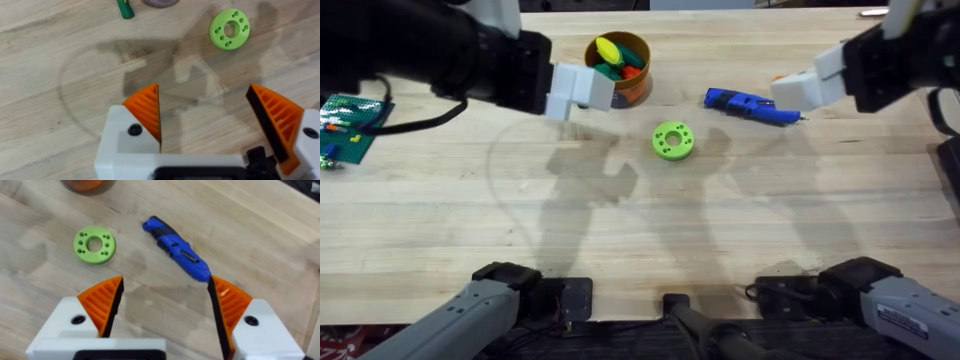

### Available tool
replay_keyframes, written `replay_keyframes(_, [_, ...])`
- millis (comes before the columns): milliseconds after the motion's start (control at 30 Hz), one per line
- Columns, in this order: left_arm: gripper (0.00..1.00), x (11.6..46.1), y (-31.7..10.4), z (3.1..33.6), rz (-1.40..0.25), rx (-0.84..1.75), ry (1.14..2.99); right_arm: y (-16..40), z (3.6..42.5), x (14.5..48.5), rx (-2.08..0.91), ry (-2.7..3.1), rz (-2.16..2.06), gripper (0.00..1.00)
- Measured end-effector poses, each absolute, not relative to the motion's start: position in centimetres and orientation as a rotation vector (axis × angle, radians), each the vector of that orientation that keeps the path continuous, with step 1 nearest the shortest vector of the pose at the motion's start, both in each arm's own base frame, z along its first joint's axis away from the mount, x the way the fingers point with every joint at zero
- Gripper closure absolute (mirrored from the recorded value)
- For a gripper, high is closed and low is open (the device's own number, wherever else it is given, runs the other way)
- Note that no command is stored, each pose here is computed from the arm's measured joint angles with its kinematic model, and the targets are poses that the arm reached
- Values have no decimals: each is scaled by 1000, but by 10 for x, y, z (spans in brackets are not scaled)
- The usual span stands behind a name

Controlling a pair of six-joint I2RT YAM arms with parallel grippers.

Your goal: Pick up the gripper from the table and insert it into the empty holder that is missing its gripper. Then pick up a screw, insert it into the mounting hole, and use the screwdriver to tighten it. Finally, clean up the table by picking up the vegetable and placing it into the bucket.

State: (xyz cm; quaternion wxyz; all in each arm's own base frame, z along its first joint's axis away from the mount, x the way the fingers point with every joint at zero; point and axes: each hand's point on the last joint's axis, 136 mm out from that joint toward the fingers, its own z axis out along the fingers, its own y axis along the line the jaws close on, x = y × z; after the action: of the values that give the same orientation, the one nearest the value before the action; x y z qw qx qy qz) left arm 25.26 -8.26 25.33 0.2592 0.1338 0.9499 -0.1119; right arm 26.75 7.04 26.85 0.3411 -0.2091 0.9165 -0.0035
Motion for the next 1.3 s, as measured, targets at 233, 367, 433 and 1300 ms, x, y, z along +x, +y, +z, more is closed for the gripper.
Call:
replay_keyframes(233, [10, 256, -83, 262, -309, 338, 2524, 64, 291, 249, -520, 2300, -5, 25])
replay_keyframes(367, [10, 281, -86, 269, -300, 317, 2452, 61, 304, 239, -506, 2247, -1, 25])
replay_keyframes(433, [10, 300, -87, 261, -286, 308, 2459, 61, 304, 239, -506, 2247, -1, 25])
replay_keyframes(1300, [10, 413, -21, 96, -174, 72, 2741, 66, 280, 256, -531, 2344, -9, 25])
